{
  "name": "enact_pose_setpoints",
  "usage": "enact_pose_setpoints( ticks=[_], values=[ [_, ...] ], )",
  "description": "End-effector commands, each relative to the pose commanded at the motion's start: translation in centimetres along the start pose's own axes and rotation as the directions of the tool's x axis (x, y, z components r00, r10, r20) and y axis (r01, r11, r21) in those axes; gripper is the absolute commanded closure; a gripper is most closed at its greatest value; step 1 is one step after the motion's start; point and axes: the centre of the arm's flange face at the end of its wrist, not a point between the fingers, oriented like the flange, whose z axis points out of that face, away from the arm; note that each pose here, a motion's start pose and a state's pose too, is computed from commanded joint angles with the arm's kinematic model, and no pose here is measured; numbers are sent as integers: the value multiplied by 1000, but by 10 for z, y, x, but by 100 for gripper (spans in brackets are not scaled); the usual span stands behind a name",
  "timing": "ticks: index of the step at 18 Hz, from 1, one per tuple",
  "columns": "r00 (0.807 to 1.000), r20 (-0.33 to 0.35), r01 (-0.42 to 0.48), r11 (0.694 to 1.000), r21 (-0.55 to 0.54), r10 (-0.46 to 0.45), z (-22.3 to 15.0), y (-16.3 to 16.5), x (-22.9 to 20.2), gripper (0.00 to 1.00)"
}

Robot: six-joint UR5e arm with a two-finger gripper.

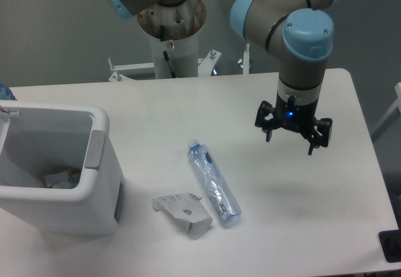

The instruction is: Open the trash can

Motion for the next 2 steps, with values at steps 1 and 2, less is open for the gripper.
enact_pose_setpoints(
  ticks=[1, 2],
  values=[
    [1000, -1, 0, 1000, -5, 0, 2, 0, 0, 0],
    [1000, -1, -3, 1000, -21, 3, 5, 0, 1, 0]
  ],
)
